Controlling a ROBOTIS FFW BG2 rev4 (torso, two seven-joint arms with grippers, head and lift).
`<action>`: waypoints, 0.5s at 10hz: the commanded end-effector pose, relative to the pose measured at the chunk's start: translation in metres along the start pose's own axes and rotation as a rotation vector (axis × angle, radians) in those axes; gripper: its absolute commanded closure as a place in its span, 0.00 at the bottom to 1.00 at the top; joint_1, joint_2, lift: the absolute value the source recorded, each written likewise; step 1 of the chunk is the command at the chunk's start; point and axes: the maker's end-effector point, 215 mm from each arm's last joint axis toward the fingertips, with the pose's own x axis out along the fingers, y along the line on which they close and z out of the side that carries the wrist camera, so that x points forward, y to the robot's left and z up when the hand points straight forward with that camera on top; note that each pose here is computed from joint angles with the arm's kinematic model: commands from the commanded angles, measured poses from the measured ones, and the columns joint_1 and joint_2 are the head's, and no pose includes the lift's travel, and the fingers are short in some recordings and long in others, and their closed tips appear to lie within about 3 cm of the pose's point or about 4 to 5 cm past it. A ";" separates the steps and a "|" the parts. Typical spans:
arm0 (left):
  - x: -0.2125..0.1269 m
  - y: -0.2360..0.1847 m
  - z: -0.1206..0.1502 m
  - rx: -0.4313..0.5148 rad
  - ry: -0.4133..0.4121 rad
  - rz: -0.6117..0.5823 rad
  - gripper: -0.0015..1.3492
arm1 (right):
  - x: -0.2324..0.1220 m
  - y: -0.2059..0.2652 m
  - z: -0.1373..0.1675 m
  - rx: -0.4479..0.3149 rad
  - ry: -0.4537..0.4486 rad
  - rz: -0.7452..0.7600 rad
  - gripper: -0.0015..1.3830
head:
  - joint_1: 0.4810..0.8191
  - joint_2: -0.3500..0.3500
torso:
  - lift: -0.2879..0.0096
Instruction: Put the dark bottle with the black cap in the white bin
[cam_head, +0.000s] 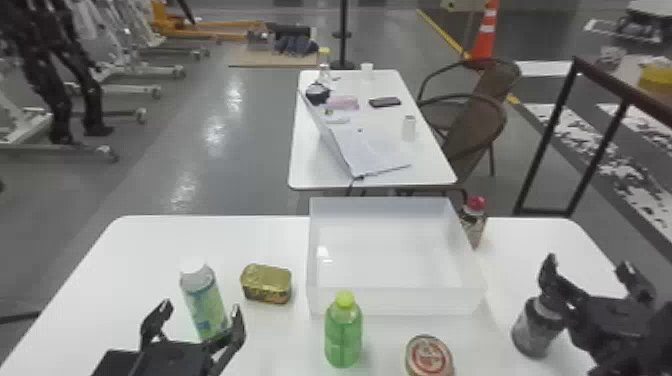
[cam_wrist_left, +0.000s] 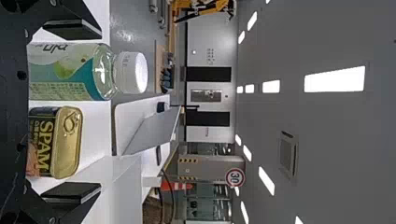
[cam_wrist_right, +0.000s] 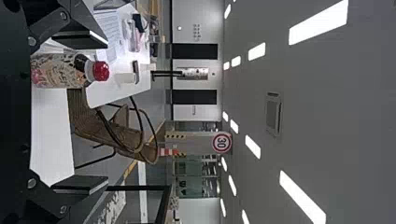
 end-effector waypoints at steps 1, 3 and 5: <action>0.000 0.000 0.000 -0.003 0.000 0.002 0.11 | 0.001 -0.006 -0.008 0.004 0.014 0.004 0.18 | 0.20 0.50 | 0.63; 0.000 0.000 0.001 -0.005 -0.002 0.002 0.11 | 0.005 -0.004 -0.018 0.011 0.029 0.026 0.16 | 0.20 0.50 | 0.63; -0.001 0.001 0.001 -0.011 -0.006 0.004 0.11 | 0.009 0.002 -0.033 0.026 0.054 0.066 0.03 | 0.20 0.50 | 0.63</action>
